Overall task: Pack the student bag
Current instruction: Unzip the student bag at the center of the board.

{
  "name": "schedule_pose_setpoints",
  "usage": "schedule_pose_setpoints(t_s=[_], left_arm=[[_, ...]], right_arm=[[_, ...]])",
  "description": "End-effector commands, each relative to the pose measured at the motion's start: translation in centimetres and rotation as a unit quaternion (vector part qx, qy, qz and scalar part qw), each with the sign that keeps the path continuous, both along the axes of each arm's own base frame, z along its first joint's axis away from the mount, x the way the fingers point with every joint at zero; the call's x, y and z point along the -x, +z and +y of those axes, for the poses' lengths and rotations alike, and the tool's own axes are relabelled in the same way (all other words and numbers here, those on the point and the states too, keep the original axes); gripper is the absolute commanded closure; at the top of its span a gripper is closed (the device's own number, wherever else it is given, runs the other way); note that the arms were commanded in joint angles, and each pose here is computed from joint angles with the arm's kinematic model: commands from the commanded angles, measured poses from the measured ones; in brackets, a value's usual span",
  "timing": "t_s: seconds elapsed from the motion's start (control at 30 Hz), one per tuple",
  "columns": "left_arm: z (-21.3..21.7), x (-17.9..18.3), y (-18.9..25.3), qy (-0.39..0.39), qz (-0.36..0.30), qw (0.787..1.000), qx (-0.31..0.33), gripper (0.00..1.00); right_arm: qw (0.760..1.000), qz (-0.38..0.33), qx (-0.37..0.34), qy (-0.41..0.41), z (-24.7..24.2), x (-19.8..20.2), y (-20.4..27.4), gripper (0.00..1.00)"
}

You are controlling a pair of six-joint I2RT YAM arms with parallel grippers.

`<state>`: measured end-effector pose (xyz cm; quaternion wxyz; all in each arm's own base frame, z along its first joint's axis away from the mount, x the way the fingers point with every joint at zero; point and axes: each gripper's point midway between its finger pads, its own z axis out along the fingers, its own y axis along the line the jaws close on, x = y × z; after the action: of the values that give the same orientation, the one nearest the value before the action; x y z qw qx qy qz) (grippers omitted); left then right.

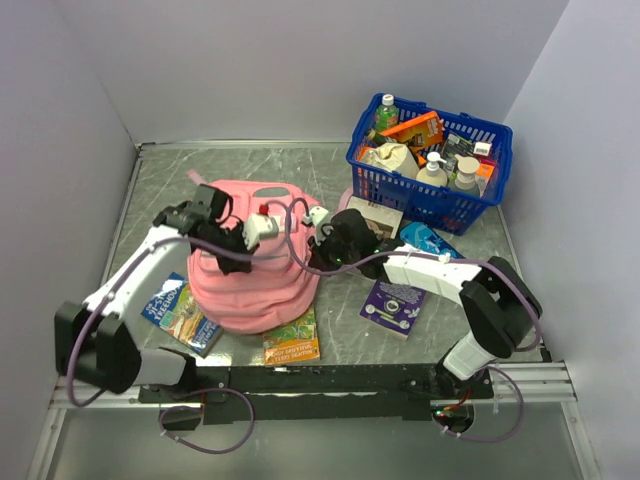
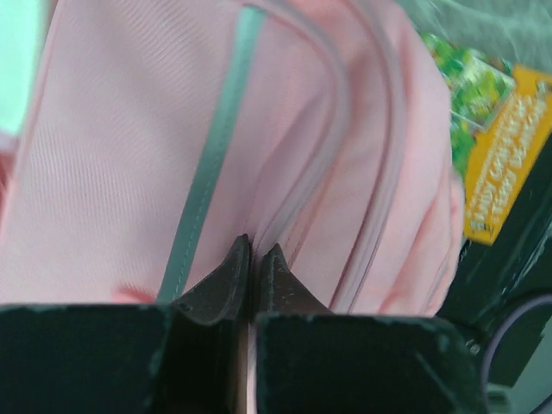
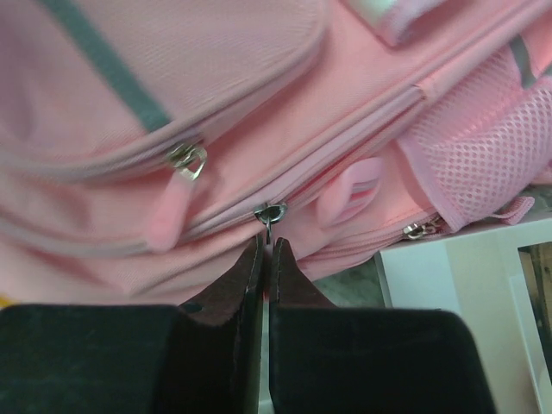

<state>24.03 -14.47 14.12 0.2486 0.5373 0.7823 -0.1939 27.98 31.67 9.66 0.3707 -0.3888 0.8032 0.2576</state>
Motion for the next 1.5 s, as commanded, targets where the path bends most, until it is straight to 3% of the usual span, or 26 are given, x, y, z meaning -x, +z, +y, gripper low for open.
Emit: schedule_pose_setpoints(t_s=[0.0, 0.23, 0.8, 0.97, 1.13, 1.47], left_arm=[[1.5, -5.6, 1.5, 0.13, -0.015, 0.991, 0.024, 0.99], [0.5, -6.9, 2.7, 0.167, -0.039, 0.983, 0.072, 0.99], [-0.9, -8.4, 4.2, 0.235, -0.024, 0.962, 0.138, 0.99], [-2.7, -9.1, 6.7, 0.24, -0.001, 0.952, 0.192, 0.99], [-3.1, -9.8, 8.2, 0.278, 0.019, 0.933, 0.226, 0.99], [-0.8, -12.2, 11.0, 0.359, 0.034, 0.881, 0.307, 0.99]], right_arm=[[1.0, 0.0, -0.02, -0.001, -0.5, 0.9, 2.5, 1.0], [0.999, 0.017, -0.049, 0.014, 1.4, 2.9, 4.6, 1.0], [0.997, 0.03, -0.021, 0.07, 6.1, 10.2, 6.0, 1.0], [0.999, 0.0, -0.02, 0.047, 10.4, 8.5, 8.5, 1.0], [0.996, -0.029, -0.022, 0.076, 15.1, 8.0, 10.4, 1.0], [0.993, -0.047, -0.019, 0.109, 19.8, 8.7, 8.9, 1.0]])
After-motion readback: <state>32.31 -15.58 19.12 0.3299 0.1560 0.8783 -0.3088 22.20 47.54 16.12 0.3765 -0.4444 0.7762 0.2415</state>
